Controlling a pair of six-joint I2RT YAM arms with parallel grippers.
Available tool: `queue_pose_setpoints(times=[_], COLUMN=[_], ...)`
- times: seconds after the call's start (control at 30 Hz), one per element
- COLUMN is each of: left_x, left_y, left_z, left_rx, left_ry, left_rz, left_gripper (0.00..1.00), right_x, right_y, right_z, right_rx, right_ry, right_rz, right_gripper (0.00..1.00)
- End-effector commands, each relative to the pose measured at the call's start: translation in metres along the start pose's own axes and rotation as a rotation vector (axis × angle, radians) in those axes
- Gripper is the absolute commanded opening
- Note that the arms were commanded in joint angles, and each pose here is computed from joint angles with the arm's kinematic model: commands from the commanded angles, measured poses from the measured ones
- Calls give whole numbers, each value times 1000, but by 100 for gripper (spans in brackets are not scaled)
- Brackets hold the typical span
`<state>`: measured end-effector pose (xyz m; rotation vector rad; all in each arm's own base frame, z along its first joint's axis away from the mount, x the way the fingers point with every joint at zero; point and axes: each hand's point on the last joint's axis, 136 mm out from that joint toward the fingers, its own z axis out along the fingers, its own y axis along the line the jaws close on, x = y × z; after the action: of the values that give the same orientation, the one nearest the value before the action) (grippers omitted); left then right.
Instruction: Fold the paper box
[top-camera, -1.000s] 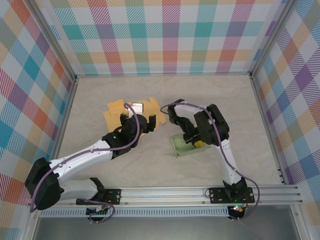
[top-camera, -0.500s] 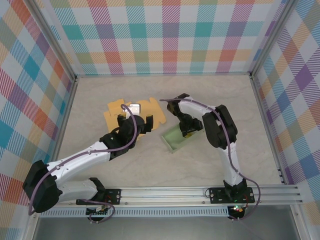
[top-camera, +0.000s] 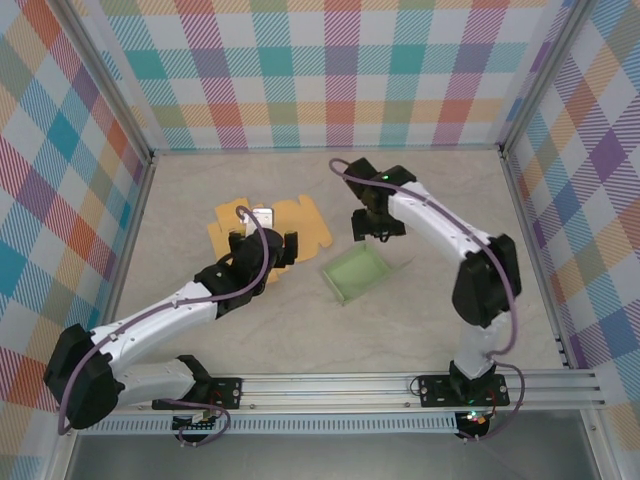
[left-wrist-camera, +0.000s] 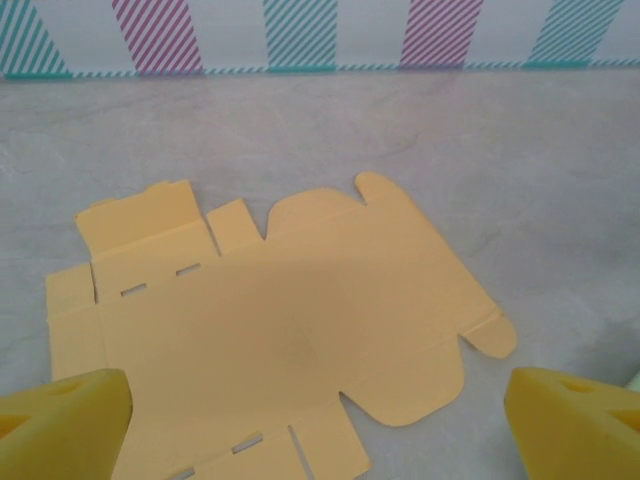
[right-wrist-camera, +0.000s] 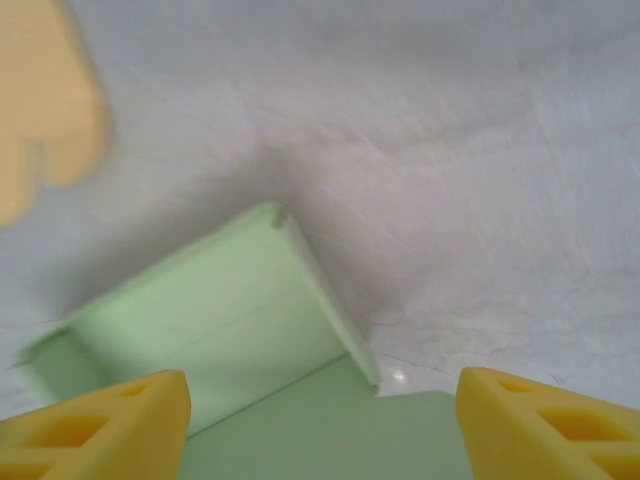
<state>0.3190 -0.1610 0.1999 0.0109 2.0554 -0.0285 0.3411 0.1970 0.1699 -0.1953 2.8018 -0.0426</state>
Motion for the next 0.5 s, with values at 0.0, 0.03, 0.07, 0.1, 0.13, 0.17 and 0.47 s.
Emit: queue_pose_setpoints(times=[0.0, 0.03, 0.07, 0.1, 0.13, 0.17, 0.47], left_x=[-1, 0, 1, 2, 3, 4, 10], left_y=[-3, -6, -8, -10, -12, -13, -42], left_z=[10, 14, 20, 27, 33, 40, 87], left_rx=[7, 16, 24, 38, 48, 62, 182], left_ry=[41, 52, 65, 81, 99, 127, 282], left_rz=[-9, -13, -15, -20, -24, -30, -38], left_gripper=[92, 91, 90, 89, 89, 88, 83], right_x=[-8, -6, -3, 1, 6, 13, 92], right_y=[20, 21, 20, 18, 17, 15, -26], right_z=[-46, -56, -68, -79, -88, -97, -114], right_rx=[-198, -231, -265, -297, -325, -350, -377], right_ry=[-142, -174, -208, -239, -263, -288, -293], right_rz=[-34, -30, -26, -22, -21, -21, 63], right_gripper=[71, 72, 73, 76, 87, 100, 100])
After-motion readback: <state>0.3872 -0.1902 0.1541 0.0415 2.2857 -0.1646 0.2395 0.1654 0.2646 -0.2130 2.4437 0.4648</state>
